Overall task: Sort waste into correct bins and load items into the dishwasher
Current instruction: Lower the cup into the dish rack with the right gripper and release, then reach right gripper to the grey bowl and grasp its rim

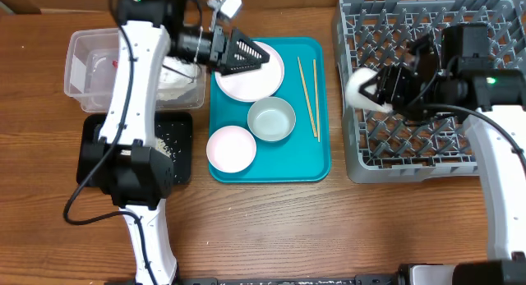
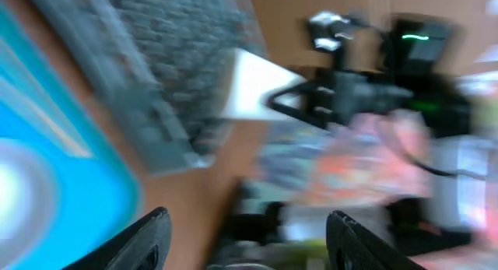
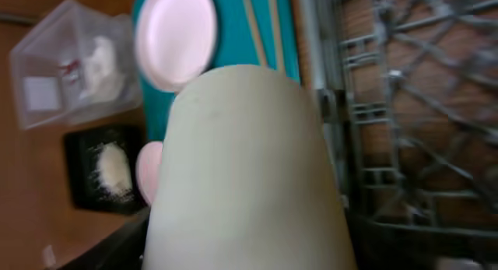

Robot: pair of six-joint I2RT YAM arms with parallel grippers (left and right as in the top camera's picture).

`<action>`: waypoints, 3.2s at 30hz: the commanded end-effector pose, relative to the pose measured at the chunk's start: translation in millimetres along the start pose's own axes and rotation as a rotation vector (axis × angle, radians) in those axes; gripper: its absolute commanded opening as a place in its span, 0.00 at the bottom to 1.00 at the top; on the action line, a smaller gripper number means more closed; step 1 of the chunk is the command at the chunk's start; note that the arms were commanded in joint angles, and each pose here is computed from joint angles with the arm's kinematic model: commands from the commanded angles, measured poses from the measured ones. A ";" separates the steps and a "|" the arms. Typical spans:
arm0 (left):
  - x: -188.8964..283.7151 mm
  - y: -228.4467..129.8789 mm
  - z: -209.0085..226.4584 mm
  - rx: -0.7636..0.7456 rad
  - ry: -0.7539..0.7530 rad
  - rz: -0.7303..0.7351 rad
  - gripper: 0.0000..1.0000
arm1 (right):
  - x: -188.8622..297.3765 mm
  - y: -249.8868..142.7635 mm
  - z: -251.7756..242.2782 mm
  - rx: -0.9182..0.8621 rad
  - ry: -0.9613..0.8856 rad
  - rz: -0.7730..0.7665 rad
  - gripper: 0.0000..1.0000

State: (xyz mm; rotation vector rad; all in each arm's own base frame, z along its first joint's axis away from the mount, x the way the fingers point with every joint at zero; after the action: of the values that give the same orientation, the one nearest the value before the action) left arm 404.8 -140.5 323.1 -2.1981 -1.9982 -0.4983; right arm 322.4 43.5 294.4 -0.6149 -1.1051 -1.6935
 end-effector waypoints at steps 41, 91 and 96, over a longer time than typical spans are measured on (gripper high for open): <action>51.1 10.7 1.4 0.072 0.966 -0.355 0.73 | -57.6 -19.6 -42.7 -0.107 -0.435 0.416 0.78; 120.1 -2.2 -32.8 0.097 1.088 -0.649 1.00 | -255.1 -36.0 41.5 -0.004 -0.315 0.362 0.04; 120.1 -2.2 -32.8 0.097 1.088 -0.649 1.00 | -224.5 -13.4 43.3 -0.001 -0.362 0.298 0.04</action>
State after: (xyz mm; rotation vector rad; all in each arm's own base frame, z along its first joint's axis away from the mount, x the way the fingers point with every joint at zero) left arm 410.1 -38.4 386.8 -0.7904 -1.8532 -1.2646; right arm 382.4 196.6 103.0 -1.0500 -1.1241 -1.2969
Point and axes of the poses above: each gripper's point midway between its finger pads, its own x axis back along the fingers, its own z axis along the line the jaws close on, y = z × x, the point moved 7 cm from there along x, back along the fingers, and after that the axes turned 12 degrees about x, right-handed, at the moved point
